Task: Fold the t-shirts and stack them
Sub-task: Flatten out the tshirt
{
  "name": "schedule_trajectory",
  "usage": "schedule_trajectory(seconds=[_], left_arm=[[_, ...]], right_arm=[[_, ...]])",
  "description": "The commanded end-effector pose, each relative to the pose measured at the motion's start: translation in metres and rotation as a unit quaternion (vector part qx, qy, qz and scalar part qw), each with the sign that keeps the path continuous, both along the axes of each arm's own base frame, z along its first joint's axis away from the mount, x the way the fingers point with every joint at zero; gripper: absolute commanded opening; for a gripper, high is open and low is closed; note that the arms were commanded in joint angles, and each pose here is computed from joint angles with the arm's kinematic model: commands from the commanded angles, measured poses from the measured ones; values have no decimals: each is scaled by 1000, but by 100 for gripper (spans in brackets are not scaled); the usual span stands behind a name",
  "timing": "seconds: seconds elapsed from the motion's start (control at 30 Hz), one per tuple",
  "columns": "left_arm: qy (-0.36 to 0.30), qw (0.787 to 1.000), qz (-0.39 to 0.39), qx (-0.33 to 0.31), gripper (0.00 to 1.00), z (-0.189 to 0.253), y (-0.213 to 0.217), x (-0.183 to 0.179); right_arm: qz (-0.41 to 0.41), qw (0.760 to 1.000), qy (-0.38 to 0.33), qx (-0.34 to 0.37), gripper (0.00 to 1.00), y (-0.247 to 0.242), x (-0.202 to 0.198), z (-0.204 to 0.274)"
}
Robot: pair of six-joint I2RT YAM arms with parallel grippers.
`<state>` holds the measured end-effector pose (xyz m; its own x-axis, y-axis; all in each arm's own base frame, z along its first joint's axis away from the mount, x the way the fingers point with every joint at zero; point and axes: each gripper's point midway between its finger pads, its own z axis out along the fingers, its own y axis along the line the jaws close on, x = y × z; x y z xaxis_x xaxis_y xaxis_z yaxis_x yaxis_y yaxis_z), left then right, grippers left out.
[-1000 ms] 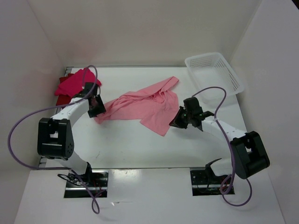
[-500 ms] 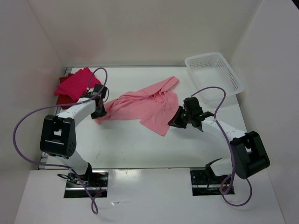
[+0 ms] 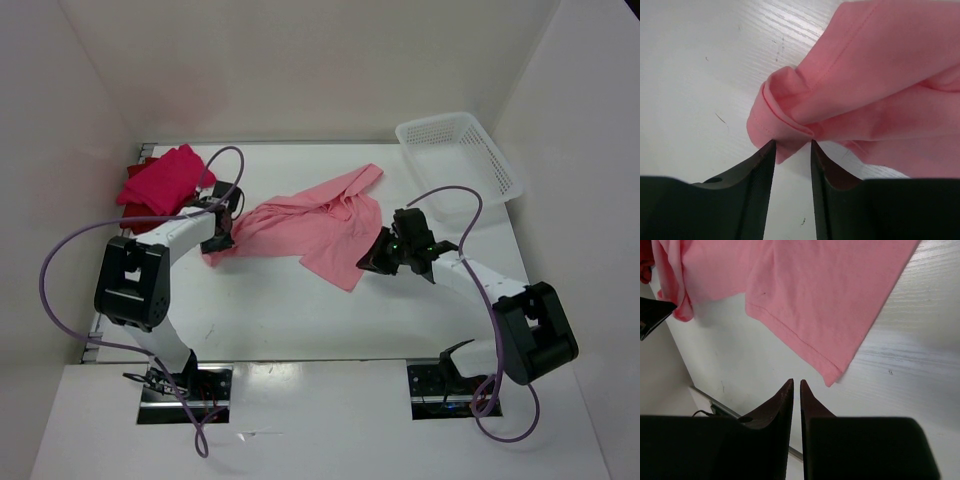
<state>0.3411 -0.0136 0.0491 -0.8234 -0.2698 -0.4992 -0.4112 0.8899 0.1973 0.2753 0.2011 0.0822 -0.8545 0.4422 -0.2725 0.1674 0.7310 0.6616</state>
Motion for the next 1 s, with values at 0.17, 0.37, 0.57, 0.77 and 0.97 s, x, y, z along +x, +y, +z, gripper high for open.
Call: schedule_trajectory(seconds=[0.17,0.37,0.57,0.77,0.97], left_arm=[[-21,999,21,28,24,12,9,14],[-31,999,21,26,14,21,9,15],[-51,998,33,19,0,38,19,17],[-88,994,53,-43,0,67,35,15],[-126,980,72,-136,0,90,44,3]], right_arm=[[15,999,-39,13,16,6,4,15],[15,999,-35,12,17,6,4,12],[15,999,-30,10,20,6,4,8],[14,1000,-5,-6,36,10,-3,-6],[7,999,43,-22,48,10,-22,-36]])
